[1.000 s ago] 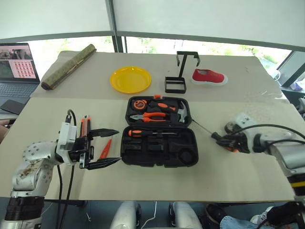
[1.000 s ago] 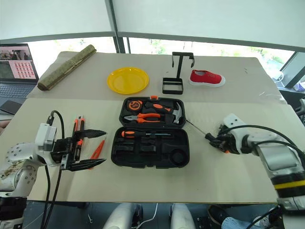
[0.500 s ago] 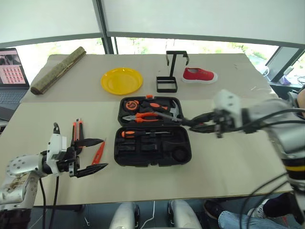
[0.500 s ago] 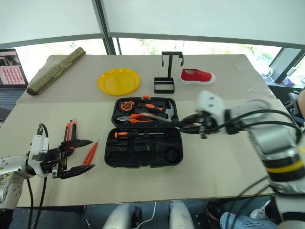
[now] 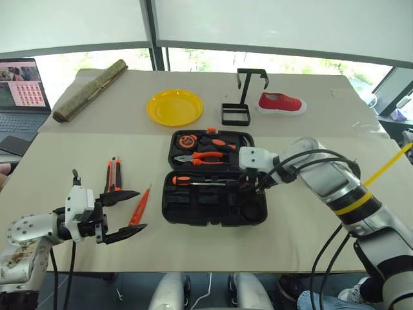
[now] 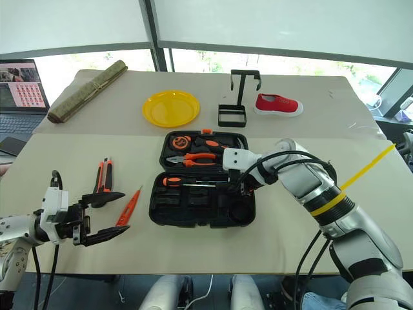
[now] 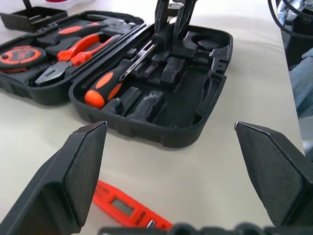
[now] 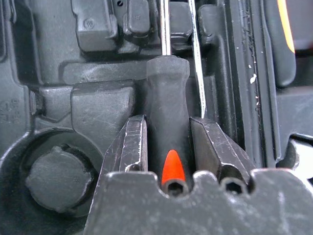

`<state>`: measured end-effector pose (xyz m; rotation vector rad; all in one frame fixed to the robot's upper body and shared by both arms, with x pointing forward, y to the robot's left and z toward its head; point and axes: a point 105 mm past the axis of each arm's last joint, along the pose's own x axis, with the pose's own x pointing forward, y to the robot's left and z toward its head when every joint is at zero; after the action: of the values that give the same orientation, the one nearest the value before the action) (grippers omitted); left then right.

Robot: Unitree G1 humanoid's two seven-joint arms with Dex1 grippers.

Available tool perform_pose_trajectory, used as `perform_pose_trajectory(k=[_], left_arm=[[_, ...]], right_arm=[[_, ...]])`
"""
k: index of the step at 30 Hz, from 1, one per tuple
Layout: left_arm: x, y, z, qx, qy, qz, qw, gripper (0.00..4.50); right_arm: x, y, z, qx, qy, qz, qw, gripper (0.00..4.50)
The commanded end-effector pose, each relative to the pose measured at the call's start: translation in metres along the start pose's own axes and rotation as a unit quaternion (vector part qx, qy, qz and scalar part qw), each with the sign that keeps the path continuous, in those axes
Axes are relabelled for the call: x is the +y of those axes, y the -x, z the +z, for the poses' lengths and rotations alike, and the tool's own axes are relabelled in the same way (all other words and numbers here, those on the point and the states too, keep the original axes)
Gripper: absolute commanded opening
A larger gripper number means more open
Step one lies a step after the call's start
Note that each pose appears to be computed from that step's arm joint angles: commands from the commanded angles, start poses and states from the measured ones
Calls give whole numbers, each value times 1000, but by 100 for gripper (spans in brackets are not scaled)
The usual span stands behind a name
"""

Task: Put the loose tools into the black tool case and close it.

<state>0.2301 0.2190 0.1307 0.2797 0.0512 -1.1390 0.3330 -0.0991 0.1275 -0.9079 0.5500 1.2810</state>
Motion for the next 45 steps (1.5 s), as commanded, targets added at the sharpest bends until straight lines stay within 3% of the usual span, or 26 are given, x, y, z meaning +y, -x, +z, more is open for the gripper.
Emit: perform_pose_trajectory(k=[1,9,11,15,22,25,32,45], left_arm=[[1,-4,9,-9,-20,-4,1000,450],[3,-5,7,-7,-21,-5,1000,450],[4,-6,7,-8,-21,-5,1000,450],[5,-7,5,-5,-18,-6,1000,450],[9,-6,2,-2,-17,-4,1000,450],[10,-9,2,-4,-18,-3,1000,450],[11,-13,1,-4,-17,-8,1000,450],[9,-16,2,1,-15,-11,1000,450]], right_arm=[[3,-5,-1,10,23,6,1000,98],[-4,-6,2,8,15,-10,1000,98],[-3,0,5,2,18,-1,1000,198],[-9,17,15,-32,25,0,999,319],[-5,47,37,-128,1,39,991,319],[-13,36,36,-161,1,4,987,247],[-7,1,21,-195,-3,-10,981,13],[10,-35,5,-168,17,21,985,6]])
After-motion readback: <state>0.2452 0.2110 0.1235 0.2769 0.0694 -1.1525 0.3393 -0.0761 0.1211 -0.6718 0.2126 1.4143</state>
